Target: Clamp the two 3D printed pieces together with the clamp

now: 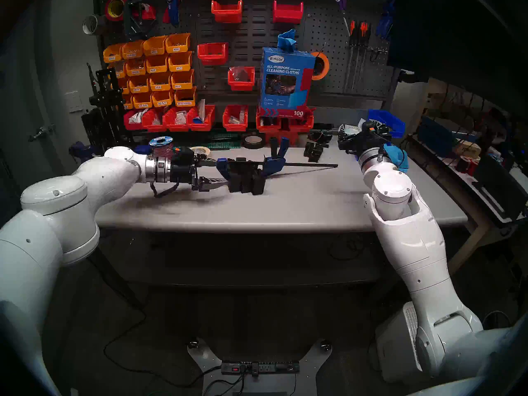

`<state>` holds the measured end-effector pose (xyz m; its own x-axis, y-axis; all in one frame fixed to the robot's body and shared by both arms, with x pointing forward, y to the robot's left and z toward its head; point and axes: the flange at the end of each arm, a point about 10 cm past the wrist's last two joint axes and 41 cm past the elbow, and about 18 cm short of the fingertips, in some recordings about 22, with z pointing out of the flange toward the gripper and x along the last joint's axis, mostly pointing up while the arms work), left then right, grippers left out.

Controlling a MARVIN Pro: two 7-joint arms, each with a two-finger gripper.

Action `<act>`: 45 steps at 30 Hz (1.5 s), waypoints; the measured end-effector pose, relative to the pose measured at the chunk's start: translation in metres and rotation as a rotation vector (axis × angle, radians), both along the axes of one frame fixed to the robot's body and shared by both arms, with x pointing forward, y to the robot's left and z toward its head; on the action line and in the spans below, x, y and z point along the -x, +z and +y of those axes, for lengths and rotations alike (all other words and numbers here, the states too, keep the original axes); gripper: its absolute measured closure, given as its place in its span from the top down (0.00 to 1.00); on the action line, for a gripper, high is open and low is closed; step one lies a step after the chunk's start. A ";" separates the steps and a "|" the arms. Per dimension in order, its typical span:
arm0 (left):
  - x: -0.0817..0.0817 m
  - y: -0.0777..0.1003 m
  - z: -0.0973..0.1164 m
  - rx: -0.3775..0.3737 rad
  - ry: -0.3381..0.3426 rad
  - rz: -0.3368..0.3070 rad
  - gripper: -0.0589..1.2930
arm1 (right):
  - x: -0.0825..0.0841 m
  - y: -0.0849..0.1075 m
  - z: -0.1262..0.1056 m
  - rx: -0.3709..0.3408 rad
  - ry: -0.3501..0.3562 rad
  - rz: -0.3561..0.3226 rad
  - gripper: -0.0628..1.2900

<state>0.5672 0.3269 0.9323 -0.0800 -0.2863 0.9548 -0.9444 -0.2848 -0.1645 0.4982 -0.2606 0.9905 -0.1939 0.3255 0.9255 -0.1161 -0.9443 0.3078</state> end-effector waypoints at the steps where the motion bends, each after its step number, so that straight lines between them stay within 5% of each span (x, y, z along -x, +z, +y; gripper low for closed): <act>1: 0.000 0.000 0.000 0.000 0.000 -0.001 0.95 | 0.000 0.000 0.000 0.000 0.000 0.000 0.98; 15: -0.002 0.010 0.006 -0.001 0.011 -0.040 0.95 | -0.001 -0.004 0.007 0.003 0.019 0.006 0.98; 24: -0.005 0.039 0.015 0.013 0.017 -0.113 0.95 | -0.001 -0.005 0.011 0.000 0.039 0.007 0.98; 34: -0.004 0.088 0.050 0.024 0.079 -0.243 0.95 | -0.001 -0.003 0.010 -0.004 0.051 -0.006 0.98; 45: 0.016 0.106 0.082 0.023 0.096 -0.295 0.95 | 0.000 0.004 0.005 -0.006 0.063 -0.029 0.98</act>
